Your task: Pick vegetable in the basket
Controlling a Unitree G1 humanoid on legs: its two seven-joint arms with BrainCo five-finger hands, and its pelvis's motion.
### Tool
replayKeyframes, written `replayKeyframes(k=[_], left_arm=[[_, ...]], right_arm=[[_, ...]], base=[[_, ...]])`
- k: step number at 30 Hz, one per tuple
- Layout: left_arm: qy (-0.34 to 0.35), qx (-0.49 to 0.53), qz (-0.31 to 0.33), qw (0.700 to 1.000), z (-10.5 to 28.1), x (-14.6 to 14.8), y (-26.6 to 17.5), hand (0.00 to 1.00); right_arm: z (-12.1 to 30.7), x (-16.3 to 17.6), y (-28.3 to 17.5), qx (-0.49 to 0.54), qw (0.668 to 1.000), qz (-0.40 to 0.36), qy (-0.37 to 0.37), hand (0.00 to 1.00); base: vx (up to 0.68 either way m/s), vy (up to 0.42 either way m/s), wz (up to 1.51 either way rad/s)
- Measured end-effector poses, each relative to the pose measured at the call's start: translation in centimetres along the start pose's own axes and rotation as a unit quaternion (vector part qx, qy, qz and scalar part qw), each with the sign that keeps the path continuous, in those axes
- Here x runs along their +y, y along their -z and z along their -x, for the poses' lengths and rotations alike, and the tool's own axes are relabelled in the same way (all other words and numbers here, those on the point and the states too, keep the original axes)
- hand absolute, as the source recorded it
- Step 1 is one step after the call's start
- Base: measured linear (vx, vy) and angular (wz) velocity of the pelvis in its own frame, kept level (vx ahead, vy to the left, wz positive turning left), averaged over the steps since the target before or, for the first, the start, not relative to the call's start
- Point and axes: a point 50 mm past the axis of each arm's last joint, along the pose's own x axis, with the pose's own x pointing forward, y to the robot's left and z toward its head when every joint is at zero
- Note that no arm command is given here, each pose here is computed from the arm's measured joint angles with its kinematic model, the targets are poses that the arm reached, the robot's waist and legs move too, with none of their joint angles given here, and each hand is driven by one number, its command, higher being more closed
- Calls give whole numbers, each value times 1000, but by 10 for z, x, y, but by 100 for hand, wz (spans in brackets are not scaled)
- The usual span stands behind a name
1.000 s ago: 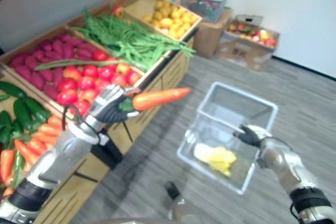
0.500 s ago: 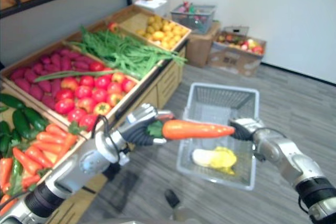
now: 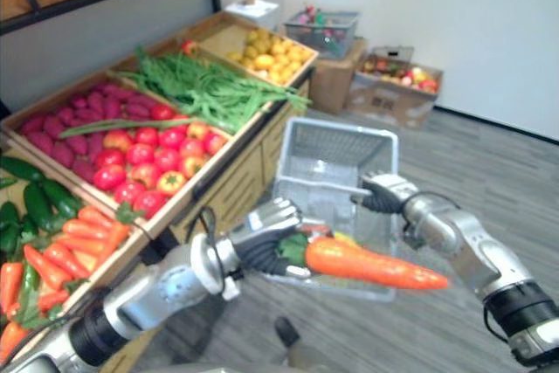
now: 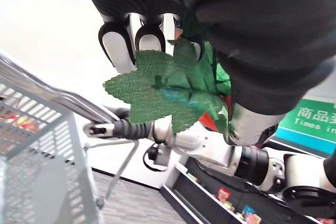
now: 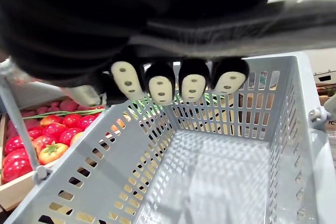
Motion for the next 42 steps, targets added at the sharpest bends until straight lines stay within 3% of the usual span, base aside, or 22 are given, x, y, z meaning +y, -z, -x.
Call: replayKeyframes(k=[7,12,18,30,42], left_arm=[[10,32,32,999,-7,-18,14,100],[21,68,56,996,-17,-37,26,100],[57,137,38,988,-18,-58,52,100],[61,292,7,954,-4,-66,110,100],[67,377,-4,924,21,-62,143,100]], right_arm=[[-12,-21,-14,-28,999,-19,41,100],[-14,-21,-17,-33,998,-45,29,100],[-21,-23,-26,-56,996,-71,21,100],[-29,-22,-44,-97,991,-88,3,100],[-30,-16,-46,-99,991,-87,-20,100]], base=[[18,30,-7],[14,24,-1],[15,29,-2],[17,28,-2],[36,44,1]])
